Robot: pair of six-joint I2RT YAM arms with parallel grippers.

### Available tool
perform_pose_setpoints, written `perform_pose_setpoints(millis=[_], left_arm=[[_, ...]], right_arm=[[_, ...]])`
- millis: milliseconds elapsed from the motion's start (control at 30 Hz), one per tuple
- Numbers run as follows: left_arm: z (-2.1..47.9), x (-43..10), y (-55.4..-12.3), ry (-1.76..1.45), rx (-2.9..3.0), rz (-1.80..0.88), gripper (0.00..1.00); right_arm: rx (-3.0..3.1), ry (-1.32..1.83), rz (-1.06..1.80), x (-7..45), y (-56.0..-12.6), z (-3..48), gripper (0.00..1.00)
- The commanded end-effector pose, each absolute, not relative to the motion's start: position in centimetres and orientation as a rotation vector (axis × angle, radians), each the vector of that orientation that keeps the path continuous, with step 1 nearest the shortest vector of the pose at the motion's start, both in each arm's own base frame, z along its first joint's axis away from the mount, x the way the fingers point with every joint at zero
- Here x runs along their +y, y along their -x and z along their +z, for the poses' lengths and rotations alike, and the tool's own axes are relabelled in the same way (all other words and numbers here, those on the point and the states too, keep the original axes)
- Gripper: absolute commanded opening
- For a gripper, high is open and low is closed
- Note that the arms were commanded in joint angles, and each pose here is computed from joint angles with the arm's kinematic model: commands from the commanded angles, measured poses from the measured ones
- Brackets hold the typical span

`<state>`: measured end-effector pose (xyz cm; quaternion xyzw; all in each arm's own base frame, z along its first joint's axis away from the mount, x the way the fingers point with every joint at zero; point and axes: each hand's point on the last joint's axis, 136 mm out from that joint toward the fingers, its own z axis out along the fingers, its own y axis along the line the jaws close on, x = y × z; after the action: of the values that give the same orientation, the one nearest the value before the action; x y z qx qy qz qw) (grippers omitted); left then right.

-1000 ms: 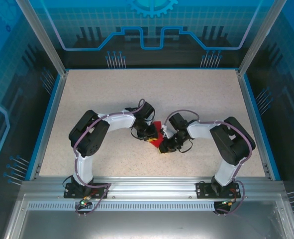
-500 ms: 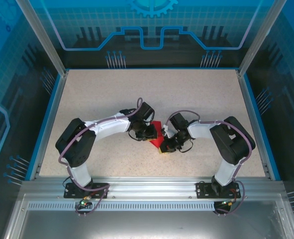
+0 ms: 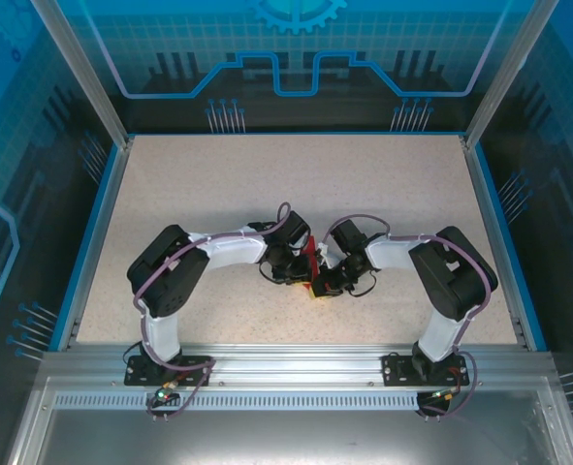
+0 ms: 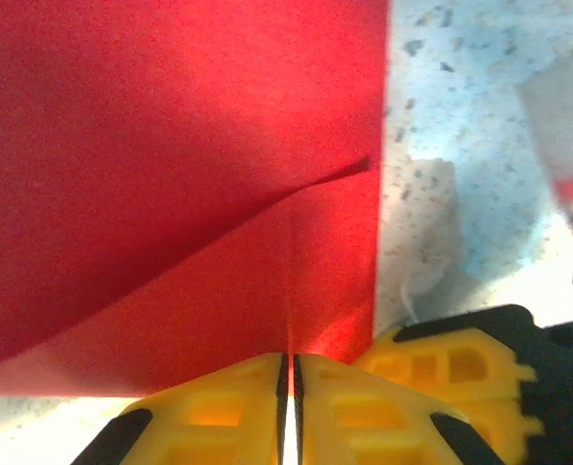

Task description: Fold a paper plane with a square sheet of paper (fold left side to right side)

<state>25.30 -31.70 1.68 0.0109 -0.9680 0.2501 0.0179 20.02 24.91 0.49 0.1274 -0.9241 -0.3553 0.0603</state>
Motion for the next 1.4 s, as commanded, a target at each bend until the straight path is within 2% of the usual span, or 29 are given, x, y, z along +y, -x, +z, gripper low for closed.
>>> perform_pose_setpoints(millis=[0,300,767,967,1133,1367], left_arm=[[0.2,-31.3,-25.1,-0.041,-3.006,0.694,0.14],[-1.9,-28.3,-26.2,-0.068,-3.051,0.603,0.13],[-1.2,-21.3,-31.9,-0.154,-3.146,0.556,0.15],[3.4,-21.8,-33.0,-0.113,-3.209,0.67,0.18],[7.6,-23.3,-31.3,-0.053,-3.233,0.869,0.19],[7.6,-29.0,-27.5,0.161,-3.143,0.972,0.19]], right_arm=[[-2.818,-0.22,-0.634,19.4,-17.1,-4.7,0.0],[-2.82,-0.189,-0.568,18.7,-16.9,-5.0,0.0],[-2.828,-0.174,-0.573,18.5,-17.3,-4.8,0.0],[-2.832,-0.187,-0.583,18.8,-17.5,-4.7,0.0],[-2.842,-0.191,-0.597,18.9,-18.2,-4.3,0.0],[-2.849,-0.198,-0.595,18.8,-18.7,-4.0,0.0]])
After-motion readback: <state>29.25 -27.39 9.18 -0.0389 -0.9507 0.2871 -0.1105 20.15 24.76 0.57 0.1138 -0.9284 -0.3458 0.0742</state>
